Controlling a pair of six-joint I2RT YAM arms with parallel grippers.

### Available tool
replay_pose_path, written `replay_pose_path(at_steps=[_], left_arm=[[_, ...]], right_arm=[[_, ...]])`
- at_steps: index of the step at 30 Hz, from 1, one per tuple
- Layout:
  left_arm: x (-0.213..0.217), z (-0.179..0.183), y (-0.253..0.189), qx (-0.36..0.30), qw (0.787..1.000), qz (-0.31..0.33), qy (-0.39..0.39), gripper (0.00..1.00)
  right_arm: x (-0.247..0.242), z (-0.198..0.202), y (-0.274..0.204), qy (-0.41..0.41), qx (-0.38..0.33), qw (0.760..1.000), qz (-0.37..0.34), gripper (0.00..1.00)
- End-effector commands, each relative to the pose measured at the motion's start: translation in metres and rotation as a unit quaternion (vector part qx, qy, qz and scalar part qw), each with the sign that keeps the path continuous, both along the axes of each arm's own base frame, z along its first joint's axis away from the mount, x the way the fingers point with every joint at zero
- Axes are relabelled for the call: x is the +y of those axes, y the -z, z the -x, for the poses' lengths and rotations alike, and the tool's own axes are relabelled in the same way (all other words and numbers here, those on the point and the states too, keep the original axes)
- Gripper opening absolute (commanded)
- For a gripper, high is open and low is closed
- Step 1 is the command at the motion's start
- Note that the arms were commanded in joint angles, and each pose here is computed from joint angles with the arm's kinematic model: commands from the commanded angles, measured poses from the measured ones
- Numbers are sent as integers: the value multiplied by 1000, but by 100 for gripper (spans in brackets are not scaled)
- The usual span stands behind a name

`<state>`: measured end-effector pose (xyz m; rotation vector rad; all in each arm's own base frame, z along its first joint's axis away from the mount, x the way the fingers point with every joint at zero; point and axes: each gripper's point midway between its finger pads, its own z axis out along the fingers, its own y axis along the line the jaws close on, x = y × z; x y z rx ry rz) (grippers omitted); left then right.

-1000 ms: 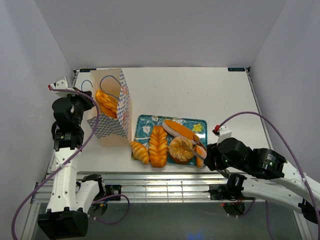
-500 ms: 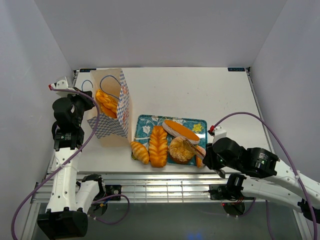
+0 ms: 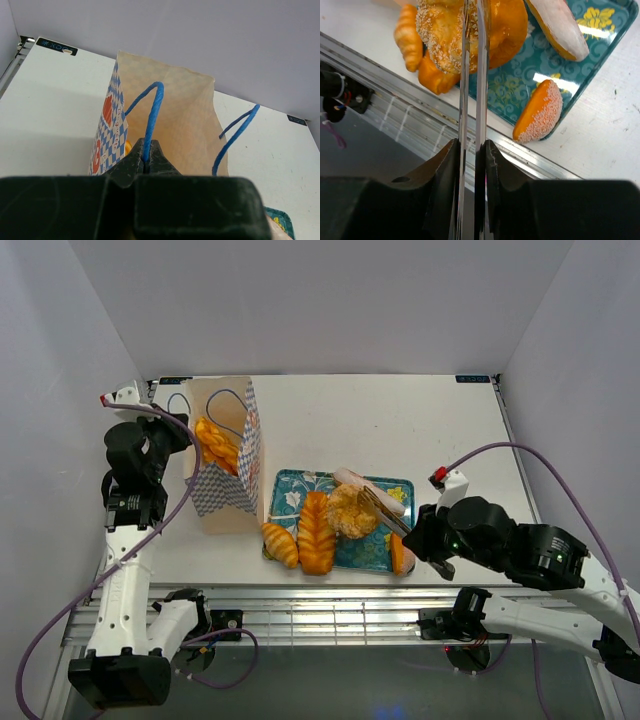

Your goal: Place the fake bread into the paper bag

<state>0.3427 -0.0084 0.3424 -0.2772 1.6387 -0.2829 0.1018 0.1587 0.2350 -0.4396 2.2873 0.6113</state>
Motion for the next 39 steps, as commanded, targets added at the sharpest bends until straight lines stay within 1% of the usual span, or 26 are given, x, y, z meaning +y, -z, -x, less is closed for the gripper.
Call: replay_pose_path(at_steps=[1,5,6,8,9,11,13,15,16,19,20,22,23,25,27,29,30,33,36,39], left_arm=[[-9,4,-28,-23,999,-6,21,0],[-14,5,-38,-30,999,-2,33,0],[-15,6,-39,-31,999,-1,37,0],[-20,6,-42,-30,998,6,49,0],[-21,6,-43,-31,998,8,53,0],[-25,7,-44,-29,998,17,61,0],[-32,9,-46,-31,996,25,80,0],[-35,10,-48,-33,995,30,87,0],[-36,11,-47,-32,995,32,91,0],[-41,14,-49,-35,993,35,103,0],[-44,15,-48,-35,992,36,112,0],[-45,17,-51,-42,992,37,116,0],[-46,18,-52,-45,991,39,119,0],[-47,20,-54,-55,990,39,121,0],[-48,20,-52,-53,990,39,124,0],[-50,18,-49,-48,990,41,129,0],[-52,18,-50,-48,989,43,133,0],[-52,19,-50,-50,989,43,136,0],[-52,19,-49,-48,989,41,135,0],[-54,20,-47,-47,989,40,138,0]], right_arm=[[11,-14,-53,4,-62,996,-66,8],[24,-19,-76,-11,-87,992,-92,8],[29,-22,-89,-11,-100,989,-113,8],[38,-27,-102,-16,-119,985,-124,8],[45,-31,-121,-16,-138,979,-152,8],[57,-38,-136,-23,-159,973,-166,8],[74,-46,-165,-25,-187,961,-204,8],[83,-51,-186,-28,-210,951,-224,8],[91,-55,-207,-26,-225,942,-248,8],[105,-62,-234,-27,-252,927,-275,8],[110,-63,-249,-27,-265,917,-297,8],[123,-68,-256,-31,-273,912,-304,8],[126,-70,-270,-30,-283,904,-320,8],[139,-76,-274,-30,-287,901,-324,8],[146,-77,-292,-32,-300,887,-350,8],[158,-83,-292,-31,-299,886,-352,8],[158,-84,-306,-26,-311,873,-375,8],[178,-98,-306,-14,-317,866,-385,8],[186,-105,-303,-7,-316,863,-393,8],[195,-119,-287,8,-312,866,-391,8]])
